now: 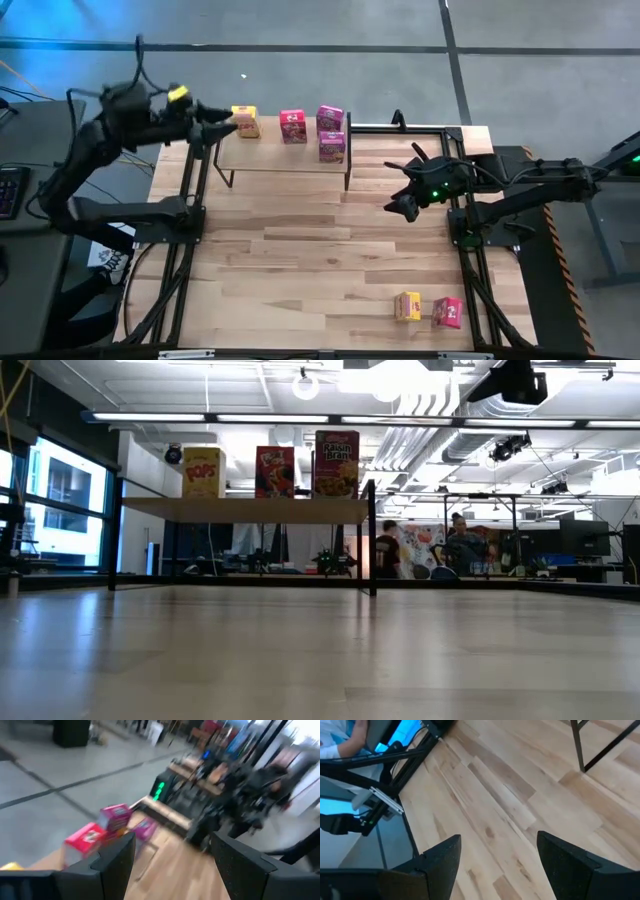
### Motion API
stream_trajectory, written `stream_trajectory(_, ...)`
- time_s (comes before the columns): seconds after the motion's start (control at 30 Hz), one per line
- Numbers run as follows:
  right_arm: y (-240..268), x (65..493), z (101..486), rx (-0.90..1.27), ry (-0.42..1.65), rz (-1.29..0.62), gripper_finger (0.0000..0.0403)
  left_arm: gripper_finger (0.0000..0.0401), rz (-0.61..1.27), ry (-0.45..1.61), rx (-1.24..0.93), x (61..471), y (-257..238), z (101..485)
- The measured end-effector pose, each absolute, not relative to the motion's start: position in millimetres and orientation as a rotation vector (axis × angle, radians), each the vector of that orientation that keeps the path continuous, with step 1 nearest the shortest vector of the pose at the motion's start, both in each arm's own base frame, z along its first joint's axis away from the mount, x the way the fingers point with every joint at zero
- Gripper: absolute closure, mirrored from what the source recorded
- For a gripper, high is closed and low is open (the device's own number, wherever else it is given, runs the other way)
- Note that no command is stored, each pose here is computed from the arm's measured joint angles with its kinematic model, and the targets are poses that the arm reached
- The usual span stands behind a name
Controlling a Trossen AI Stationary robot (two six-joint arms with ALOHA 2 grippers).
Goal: Stack cereal on shelf
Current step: Put the yellow cereal box on the shelf aligned with the other yellow cereal box
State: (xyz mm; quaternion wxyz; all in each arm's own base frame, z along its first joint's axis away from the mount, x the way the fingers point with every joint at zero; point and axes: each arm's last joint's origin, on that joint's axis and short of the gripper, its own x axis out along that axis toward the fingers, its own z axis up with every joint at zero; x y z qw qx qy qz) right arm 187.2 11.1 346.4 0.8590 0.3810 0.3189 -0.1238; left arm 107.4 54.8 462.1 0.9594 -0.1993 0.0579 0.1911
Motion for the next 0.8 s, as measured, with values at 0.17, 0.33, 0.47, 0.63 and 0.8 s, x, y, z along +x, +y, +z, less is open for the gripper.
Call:
stream_trajectory(0.17, 11.8, 187.6, 346.2, 0.863, 0.677, -0.26, 0.0146, 0.0151, 0.274, -0.015, -0.463, 114.4, 40.3, 416.8)
stream_trajectory(0.33, 15.5, 186.6, 345.8, 1.021, 0.73, -0.222, 0.0146, 0.0151, 0.161, -0.138, -0.519, 128.1, 30.4, 375.8)
stream_trajectory(0.47, 33.0, 180.4, 342.1, 1.168, 0.866, -0.191, 0.0146, 0.0151, 0.132, -0.191, -0.551, 135.1, 25.2, 361.0)
stream_trajectory(0.63, 77.0, 168.0, 331.0, 1.268, 1.062, -0.274, 0.0146, 0.0151, 0.127, -0.174, -0.555, 139.6, 22.0, 357.6)
stream_trajectory(0.8, 132.4, 162.2, 311.0, 1.357, 1.189, -0.444, 0.0146, 0.0151, 0.12, -0.176, -0.561, 139.2, 21.0, 358.0)
